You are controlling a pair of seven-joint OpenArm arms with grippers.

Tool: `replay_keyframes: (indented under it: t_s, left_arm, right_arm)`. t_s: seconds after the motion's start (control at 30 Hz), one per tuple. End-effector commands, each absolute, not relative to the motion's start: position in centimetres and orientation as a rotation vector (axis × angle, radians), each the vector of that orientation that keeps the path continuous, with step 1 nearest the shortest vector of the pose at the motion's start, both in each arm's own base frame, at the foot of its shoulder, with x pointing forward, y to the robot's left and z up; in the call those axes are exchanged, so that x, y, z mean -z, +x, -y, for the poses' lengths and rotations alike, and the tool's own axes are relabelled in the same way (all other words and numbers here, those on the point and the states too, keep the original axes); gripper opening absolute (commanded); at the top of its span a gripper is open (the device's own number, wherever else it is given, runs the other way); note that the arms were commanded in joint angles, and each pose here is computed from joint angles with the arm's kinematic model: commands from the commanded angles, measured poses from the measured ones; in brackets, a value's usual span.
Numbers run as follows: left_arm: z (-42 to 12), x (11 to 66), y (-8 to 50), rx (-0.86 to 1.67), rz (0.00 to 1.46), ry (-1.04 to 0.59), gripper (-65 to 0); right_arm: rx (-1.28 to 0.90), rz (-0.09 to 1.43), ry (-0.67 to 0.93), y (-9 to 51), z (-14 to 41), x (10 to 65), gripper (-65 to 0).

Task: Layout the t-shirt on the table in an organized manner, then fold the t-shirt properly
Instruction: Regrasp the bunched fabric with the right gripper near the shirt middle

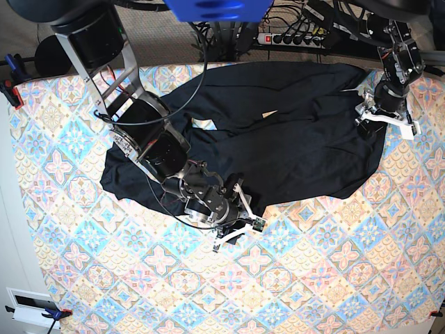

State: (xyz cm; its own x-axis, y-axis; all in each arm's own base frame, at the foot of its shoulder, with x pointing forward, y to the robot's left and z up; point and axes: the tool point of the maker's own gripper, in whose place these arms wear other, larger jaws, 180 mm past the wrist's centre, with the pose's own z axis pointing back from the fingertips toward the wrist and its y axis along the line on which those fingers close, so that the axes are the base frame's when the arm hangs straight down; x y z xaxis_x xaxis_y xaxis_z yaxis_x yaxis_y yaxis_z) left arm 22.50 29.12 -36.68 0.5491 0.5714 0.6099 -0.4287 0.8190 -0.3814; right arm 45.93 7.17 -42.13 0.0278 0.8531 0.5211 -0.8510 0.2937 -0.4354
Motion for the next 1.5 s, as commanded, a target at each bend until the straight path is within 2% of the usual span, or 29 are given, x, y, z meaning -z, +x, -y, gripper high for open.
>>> replay_keyframes:
  t_s: [0.0, 0.03, 0.13, 0.17, 0.27, 0.4, 0.5, 0.63, 0.7, 0.87, 1.0, 1.47]
  left_arm:
    - [-29.5, 35.6, 23.1, -0.584, 0.832, -0.192, -34.1]
    - [-29.5, 35.6, 23.1, -0.584, 0.832, -0.192, -34.1]
    - [-29.5, 35.6, 23.1, -0.584, 0.832, -0.192, -34.1]
    - [-29.5, 35.6, 23.1, -0.584, 0.832, -0.192, -34.1]
    - [-29.5, 35.6, 23.1, -0.583, 0.832, -0.191, -34.2]
    - [-29.5, 35.6, 23.1, -0.584, 0.832, -0.192, -34.2]
    - [-29.5, 35.6, 23.1, -0.584, 0.832, -0.192, -34.2]
    - [-29.5, 35.6, 23.1, -0.584, 0.832, -0.192, -34.2]
    - [-29.5, 35.6, 23.1, -0.584, 0.832, -0.192, -34.2]
    - [-29.5, 35.6, 23.1, -0.583, 0.832, -0.191, -34.2]
    - [-29.5, 35.6, 23.1, -0.583, 0.832, -0.191, -34.2]
    - [-29.5, 35.6, 23.1, -0.583, 0.832, -0.191, -34.2]
  right_arm:
    - [-1.381, 0.747, -0.007, 45.4, -7.1, 42.4, -36.6]
    - [-1.426, 0.721, -0.013, 44.8, -7.1, 42.9, -40.7]
    - [-1.489, 0.665, -0.014, 42.6, -7.0, 45.1, -60.4]
    - [-1.485, 0.655, -0.003, 42.0, -7.0, 45.7, -65.0]
    - [-1.488, 0.653, 0.013, 41.4, -7.3, 46.0, -62.5]
    - [-1.476, 0.677, -0.006, 41.9, -7.3, 45.8, -65.0]
    - [-1.437, 0.736, -0.031, 44.0, -7.4, 43.8, -65.0]
    - [-1.368, 0.826, 0.016, 45.4, -9.0, 41.2, -65.0]
    - [-1.361, 0.857, 0.032, 45.6, -9.8, 40.3, -63.9]
    - [-1.404, 0.849, 0.023, 45.2, -10.1, 40.6, -51.9]
    - [-1.479, 0.797, 0.033, 44.0, -10.1, 41.5, -45.8]
    - [-1.557, 0.745, 0.024, 42.9, -9.5, 42.7, -36.2]
